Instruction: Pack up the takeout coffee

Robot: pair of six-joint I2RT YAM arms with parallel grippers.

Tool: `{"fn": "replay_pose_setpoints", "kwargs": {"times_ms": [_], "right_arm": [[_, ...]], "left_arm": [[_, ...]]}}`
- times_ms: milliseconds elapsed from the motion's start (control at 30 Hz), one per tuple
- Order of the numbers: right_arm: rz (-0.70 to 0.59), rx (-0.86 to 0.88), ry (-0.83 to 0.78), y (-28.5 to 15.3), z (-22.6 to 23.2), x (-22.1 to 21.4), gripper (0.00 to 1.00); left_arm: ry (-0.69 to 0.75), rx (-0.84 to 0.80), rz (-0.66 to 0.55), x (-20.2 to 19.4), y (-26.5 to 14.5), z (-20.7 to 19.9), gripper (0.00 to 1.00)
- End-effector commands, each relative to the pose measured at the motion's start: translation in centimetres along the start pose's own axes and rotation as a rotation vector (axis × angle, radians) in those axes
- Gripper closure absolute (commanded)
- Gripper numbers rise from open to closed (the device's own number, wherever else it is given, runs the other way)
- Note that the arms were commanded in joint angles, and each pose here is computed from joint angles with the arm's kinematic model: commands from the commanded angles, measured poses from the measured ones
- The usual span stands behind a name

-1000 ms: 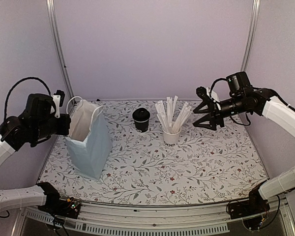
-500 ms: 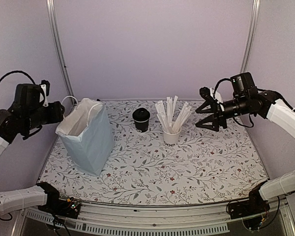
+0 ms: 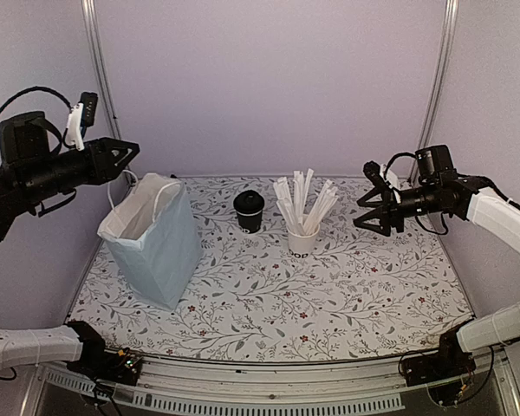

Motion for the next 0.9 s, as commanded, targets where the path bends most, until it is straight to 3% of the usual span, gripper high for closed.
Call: {"fn": "replay_pose_setpoints", "kwargs": {"times_ms": [0, 133, 233, 300, 433, 667, 867], "right_arm": [[-0.043, -0.053, 0.015, -0.3, -0.9, -0.3, 0.33], [-0.027, -0.092, 0.022, -0.4, -1.3, -1.3, 0.33], [-0.011, -0.108, 0.021, -0.3, -1.3, -2.1, 0.33], [0.004, -0.127, 0.016, -0.3, -1.4, -2.6, 0.33], [0.032, -0.171, 0.000, -0.4, -1.8, -3.5, 0.33], [0.034, -0.176, -0.008, -0.4, -1.8, -3.6, 0.33], [0.030, -0.177, -0.014, -0.6, -1.6, -3.6, 0.33]], "left_arm": [[0.113, -0.359, 0.014, 0.3, 1.2, -8.8, 0.60], [0.227, -0.445, 0.096, -2.4, 3.6, -13.5, 0.60], [0.325, -0.341, 0.219, -6.4, 7.4, -14.7, 0.62], [0.338, -0.184, 0.258, -7.9, 9.7, -13.4, 0.63], [0.280, -0.059, 0.267, -10.4, 12.8, -11.4, 0.64], [0.167, 0.016, 0.347, -12.5, 18.9, -9.5, 0.68], [0.125, 0.121, 0.428, -13.5, 24.0, -6.1, 0.61]]}}
Point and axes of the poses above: each gripper's point midway between its finger pads, its own y axis out along the fingers, its own z axis along the line the jaws close on, x = y × z, the point moved 2 cm from there along -y, back along the fingers, and after that the axes turned 7 degrees about -y, right-handed, at the moved point
